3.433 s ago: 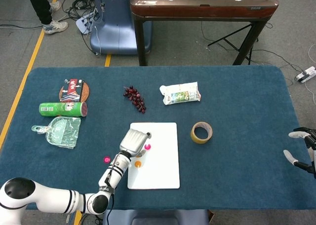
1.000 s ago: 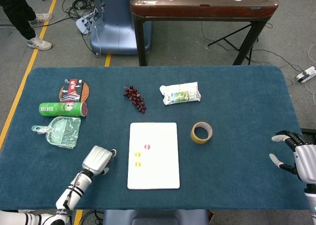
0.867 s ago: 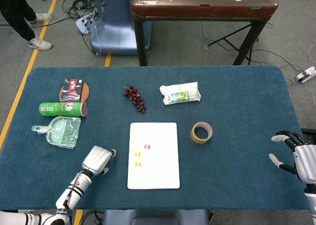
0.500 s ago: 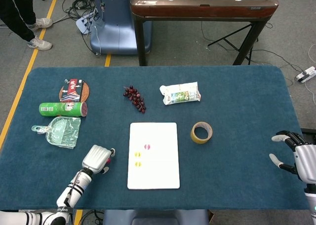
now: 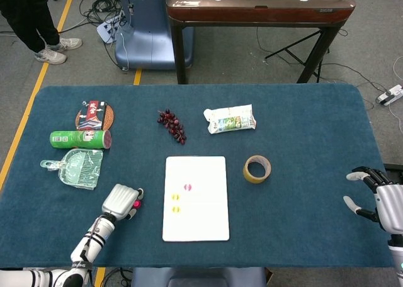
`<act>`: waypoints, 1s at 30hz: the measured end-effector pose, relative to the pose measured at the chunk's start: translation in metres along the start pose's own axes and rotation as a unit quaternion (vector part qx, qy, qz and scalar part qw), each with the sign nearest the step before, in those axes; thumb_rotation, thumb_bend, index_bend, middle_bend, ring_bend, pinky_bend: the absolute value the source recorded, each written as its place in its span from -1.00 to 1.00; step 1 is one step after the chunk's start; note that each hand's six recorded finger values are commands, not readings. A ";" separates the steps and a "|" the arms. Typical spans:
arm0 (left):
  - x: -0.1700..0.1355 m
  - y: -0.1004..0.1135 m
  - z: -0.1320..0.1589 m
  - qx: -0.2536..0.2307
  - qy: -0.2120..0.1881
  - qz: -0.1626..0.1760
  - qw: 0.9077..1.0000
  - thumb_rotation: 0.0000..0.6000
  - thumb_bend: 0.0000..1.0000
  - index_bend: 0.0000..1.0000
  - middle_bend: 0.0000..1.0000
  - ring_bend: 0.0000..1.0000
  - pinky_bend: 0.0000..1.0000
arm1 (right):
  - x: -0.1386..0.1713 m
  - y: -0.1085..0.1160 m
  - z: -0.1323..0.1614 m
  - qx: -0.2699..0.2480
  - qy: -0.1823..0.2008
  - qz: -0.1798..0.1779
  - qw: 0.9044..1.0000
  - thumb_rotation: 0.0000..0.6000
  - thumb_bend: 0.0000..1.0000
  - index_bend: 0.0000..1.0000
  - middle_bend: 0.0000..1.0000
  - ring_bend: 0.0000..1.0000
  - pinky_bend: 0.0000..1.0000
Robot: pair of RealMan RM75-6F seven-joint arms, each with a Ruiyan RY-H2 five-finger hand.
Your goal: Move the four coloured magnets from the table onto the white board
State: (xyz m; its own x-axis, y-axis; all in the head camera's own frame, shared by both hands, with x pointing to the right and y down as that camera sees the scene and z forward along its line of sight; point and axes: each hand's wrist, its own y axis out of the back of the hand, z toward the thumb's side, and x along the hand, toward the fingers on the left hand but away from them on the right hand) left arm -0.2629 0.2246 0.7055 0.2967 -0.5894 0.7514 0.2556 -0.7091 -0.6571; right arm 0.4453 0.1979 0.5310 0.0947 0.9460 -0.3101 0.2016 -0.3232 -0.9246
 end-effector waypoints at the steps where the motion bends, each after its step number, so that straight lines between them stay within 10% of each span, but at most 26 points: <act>1: 0.000 0.000 0.000 0.000 0.000 0.000 1.000 1.00 -0.36 0.03 1.00 1.00 1.00 | 0.000 0.000 0.000 0.000 0.000 0.000 1.000 1.00 -0.68 -0.22 -0.33 -0.37 -0.11; 30: 0.001 -0.006 -0.006 -0.002 0.009 -0.005 1.000 1.00 -0.36 0.05 1.00 1.00 1.00 | 0.000 -0.001 0.000 0.001 0.000 0.000 1.000 1.00 -0.67 -0.22 -0.33 -0.37 -0.11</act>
State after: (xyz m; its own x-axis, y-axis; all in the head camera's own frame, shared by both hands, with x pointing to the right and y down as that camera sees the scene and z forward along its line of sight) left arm -0.2699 0.2252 0.7106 0.2780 -0.5893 0.7586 0.2546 -0.7162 -0.6497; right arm 0.4449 0.1978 0.5315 0.0955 0.9458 -0.3105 0.2004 -0.3238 -0.9247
